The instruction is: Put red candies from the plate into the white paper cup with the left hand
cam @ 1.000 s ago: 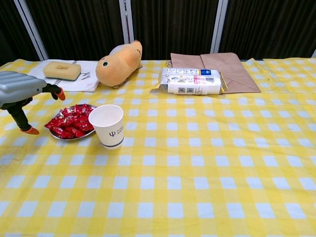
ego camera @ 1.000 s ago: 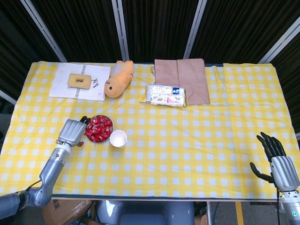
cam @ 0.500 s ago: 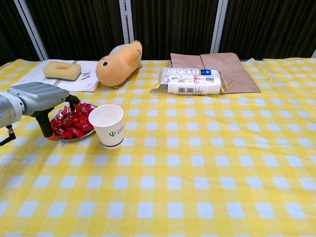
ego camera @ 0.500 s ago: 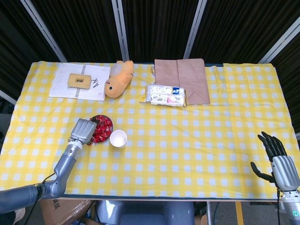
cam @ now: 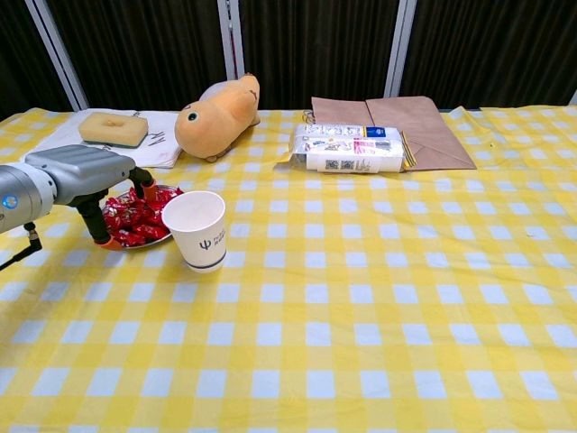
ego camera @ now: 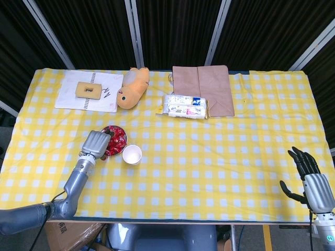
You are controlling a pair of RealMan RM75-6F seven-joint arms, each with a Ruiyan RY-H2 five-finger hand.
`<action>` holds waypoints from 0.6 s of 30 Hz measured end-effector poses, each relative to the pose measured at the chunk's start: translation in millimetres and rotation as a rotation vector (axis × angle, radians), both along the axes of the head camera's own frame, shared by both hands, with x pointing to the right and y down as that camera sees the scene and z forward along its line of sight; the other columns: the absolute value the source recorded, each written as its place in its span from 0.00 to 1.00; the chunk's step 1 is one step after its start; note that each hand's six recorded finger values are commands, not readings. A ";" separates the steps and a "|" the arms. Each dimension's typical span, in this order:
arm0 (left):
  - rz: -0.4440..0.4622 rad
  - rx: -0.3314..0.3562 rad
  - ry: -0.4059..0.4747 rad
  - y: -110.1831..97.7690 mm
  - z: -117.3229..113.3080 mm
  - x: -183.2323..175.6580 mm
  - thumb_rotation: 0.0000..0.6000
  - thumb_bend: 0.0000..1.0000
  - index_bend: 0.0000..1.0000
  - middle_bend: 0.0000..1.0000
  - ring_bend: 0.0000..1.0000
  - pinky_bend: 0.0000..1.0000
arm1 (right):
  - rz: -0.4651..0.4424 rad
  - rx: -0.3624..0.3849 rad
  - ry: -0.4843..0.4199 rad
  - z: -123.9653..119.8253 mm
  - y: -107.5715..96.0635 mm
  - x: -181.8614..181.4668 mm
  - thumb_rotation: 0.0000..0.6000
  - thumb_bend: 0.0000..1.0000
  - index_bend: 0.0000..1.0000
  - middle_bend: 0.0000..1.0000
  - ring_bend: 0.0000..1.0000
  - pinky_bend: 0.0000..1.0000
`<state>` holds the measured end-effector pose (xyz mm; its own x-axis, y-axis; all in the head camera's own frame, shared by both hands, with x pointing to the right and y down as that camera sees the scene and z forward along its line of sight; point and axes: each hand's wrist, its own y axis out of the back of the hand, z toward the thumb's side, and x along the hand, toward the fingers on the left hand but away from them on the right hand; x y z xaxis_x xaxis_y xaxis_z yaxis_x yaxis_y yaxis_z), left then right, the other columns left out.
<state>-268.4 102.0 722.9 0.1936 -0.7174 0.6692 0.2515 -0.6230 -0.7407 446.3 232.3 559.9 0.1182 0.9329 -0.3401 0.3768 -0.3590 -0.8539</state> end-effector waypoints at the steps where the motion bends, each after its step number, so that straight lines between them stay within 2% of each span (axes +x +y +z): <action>1: -0.002 0.000 0.000 -0.3 0.1 -0.2 1.00 0.17 0.28 0.25 0.88 0.87 | 0.000 0.000 0.000 -0.2 0.1 -0.1 1.00 0.42 0.00 0.00 0.00 0.00; 11: -0.017 -0.006 -0.006 -2.6 4.3 -1.1 1.00 0.17 0.28 0.25 0.88 0.87 | 0.002 -0.001 -0.003 0.2 -0.2 -0.1 1.00 0.42 0.00 0.00 0.00 0.00; 18: -0.048 -0.025 0.030 -2.7 5.0 3.6 1.00 0.17 0.29 0.26 0.88 0.87 | 0.005 0.001 -0.003 -0.3 -0.4 0.7 1.00 0.42 0.00 0.00 0.00 0.00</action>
